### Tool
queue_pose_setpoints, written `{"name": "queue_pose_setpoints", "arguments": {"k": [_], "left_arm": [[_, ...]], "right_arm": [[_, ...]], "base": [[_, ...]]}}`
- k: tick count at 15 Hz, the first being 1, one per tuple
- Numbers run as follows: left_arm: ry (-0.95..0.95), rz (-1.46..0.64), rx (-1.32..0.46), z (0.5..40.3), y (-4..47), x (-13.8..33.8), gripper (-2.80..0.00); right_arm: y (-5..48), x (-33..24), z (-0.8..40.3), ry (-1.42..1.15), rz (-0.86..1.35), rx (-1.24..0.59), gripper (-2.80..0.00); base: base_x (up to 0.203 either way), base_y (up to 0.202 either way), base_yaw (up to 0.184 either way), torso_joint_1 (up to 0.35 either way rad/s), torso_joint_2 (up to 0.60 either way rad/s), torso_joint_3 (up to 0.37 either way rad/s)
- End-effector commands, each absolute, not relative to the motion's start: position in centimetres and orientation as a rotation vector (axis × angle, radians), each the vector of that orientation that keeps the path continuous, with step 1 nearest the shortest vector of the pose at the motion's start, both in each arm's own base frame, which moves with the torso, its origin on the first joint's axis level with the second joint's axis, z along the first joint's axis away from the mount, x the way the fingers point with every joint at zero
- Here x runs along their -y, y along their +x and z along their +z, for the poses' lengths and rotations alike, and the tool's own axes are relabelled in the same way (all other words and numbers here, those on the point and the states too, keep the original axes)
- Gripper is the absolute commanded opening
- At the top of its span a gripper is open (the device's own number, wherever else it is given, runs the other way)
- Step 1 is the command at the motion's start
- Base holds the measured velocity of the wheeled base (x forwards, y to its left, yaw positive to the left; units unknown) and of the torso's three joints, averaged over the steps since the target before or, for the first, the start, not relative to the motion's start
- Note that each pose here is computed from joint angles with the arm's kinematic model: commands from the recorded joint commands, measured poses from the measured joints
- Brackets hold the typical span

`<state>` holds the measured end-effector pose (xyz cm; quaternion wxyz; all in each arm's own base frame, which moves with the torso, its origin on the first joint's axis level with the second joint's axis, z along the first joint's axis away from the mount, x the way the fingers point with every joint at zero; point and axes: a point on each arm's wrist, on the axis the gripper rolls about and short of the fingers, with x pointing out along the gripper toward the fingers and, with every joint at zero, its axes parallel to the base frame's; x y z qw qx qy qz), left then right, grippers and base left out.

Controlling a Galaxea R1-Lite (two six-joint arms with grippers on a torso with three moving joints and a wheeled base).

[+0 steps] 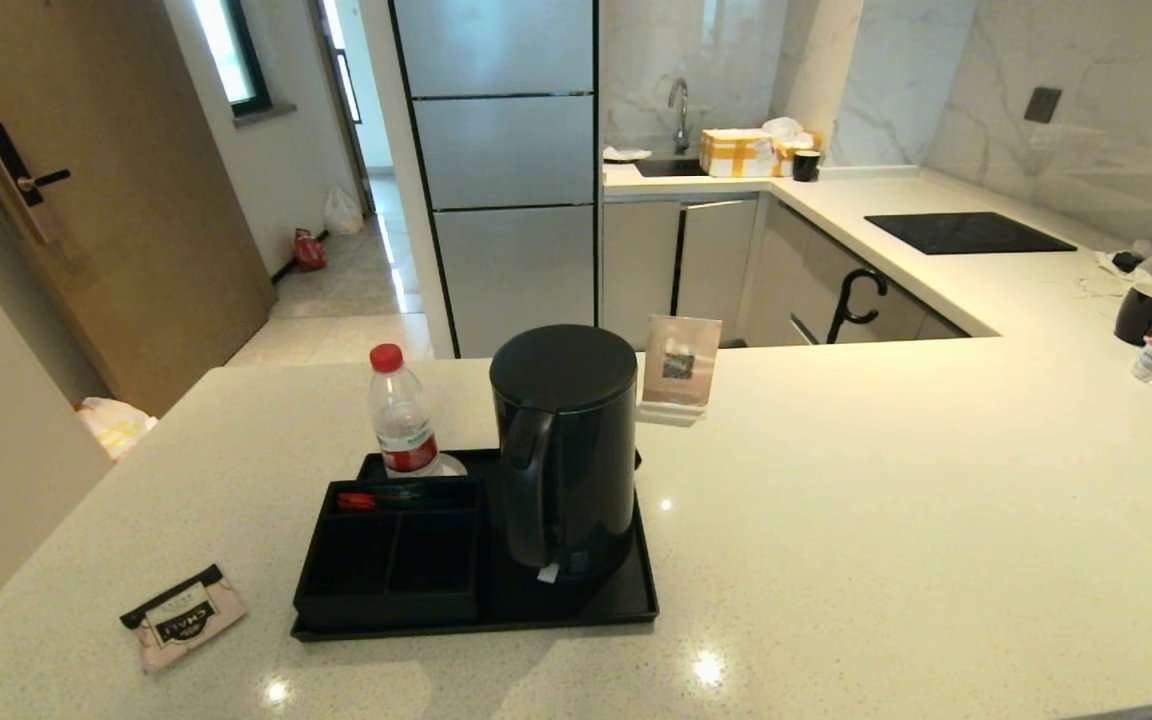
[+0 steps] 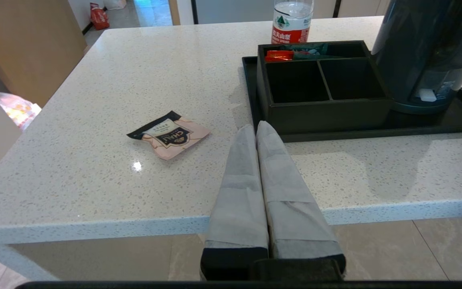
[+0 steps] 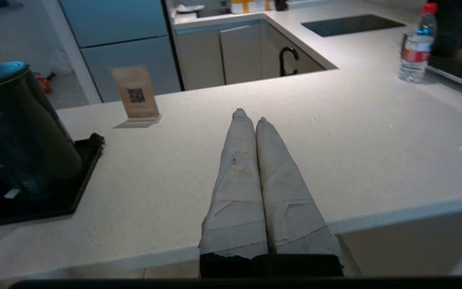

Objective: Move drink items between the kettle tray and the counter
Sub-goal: Return the tea bag to its original position

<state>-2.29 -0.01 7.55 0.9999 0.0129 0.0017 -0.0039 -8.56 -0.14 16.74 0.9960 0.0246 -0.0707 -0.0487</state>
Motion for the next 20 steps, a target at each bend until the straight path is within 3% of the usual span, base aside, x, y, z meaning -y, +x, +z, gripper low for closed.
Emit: {"name": "queue_pose_setpoints", "arguments": {"k": [1, 3, 5, 8, 20], "left_arm": [[0.026, -0.008, -0.001, 7.5, -2.3, 0.0, -2.80], [0.026, -0.008, -0.001, 7.5, -2.3, 0.0, -2.80], [0.026, -0.008, -0.001, 7.5, -2.3, 0.0, -2.80], [0.026, -0.008, -0.001, 7.5, -2.3, 0.0, -2.80], [0.026, -0.008, -0.001, 7.5, -2.3, 0.0, -2.80]], "right_arm": [[-5.5, 0.1, 14.1, 0.032, -0.058, 0.159, -2.80], [-2.9, 0.0, 10.2, 0.006, -0.012, 0.155, -2.80], [-2.4, 0.0, 9.2, -0.004, -0.007, 0.183, -2.80], [-2.4, 0.0, 7.4, -0.010, -0.013, -0.035, -2.80], [-2.3, 0.0, 7.5, 0.006, -0.014, 0.000, -2.80]], "base": [[0.000, 0.000, 0.000, 0.000, 0.00, 0.000], [0.000, 0.000, 0.000, 0.000, 0.00, 0.000], [0.000, 0.000, 0.000, 0.000, 0.00, 0.000], [0.000, 0.000, 0.000, 0.000, 0.00, 0.000], [0.000, 0.000, 0.000, 0.000, 0.00, 0.000]]}}
